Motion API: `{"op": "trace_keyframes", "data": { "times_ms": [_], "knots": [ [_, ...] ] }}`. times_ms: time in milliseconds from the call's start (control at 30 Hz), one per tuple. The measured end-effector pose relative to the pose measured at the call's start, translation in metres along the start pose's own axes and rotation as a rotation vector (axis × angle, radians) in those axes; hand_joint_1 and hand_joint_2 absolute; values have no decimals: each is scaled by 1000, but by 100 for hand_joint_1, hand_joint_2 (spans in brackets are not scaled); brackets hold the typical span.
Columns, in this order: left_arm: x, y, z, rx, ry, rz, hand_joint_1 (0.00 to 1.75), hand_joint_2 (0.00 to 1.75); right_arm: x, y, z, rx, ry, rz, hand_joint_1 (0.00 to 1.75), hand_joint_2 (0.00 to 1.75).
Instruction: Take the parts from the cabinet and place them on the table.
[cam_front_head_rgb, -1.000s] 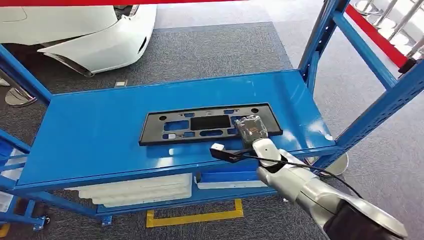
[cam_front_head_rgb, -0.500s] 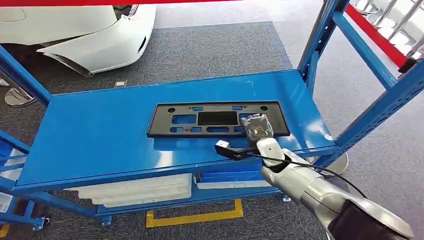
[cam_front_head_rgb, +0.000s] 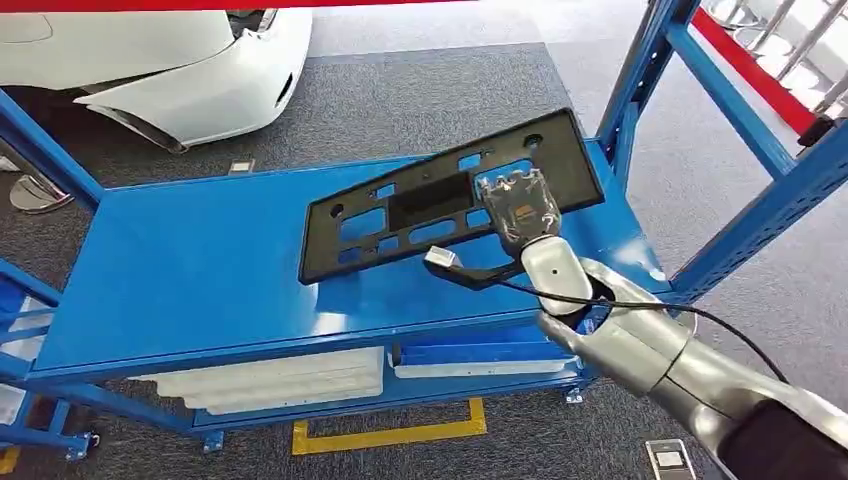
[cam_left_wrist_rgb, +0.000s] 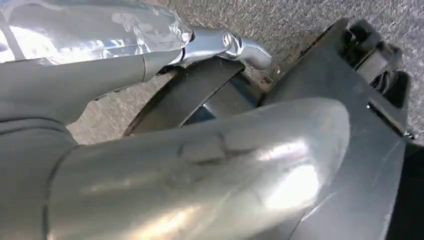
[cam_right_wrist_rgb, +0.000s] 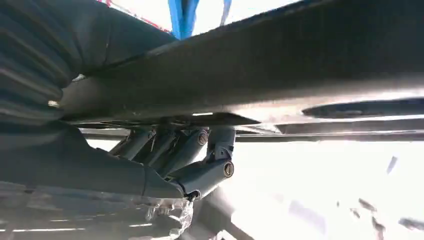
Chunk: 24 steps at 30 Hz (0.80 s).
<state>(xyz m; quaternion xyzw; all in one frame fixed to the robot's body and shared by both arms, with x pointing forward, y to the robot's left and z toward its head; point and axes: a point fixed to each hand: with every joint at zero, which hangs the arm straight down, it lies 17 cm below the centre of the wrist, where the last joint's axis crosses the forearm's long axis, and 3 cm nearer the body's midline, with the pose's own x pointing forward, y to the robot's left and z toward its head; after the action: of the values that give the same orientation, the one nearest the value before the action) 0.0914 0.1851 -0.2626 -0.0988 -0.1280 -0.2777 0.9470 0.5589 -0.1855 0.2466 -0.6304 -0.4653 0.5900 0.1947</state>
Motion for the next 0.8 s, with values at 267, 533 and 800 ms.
{"op": "trace_keyframes", "data": {
  "times_ms": [267,533,800],
  "knots": [
    [26,7,1,-35,1,-52,0,175,5,-81,4,-187,-38,-29,175,175],
    [28,4,1,-44,-7,-70,0,175,13,-109,19,-238,-65,-115,175,175],
    [29,10,0,-13,-10,-79,0,175,22,-118,29,-257,-85,-146,175,175]
  ]
}}
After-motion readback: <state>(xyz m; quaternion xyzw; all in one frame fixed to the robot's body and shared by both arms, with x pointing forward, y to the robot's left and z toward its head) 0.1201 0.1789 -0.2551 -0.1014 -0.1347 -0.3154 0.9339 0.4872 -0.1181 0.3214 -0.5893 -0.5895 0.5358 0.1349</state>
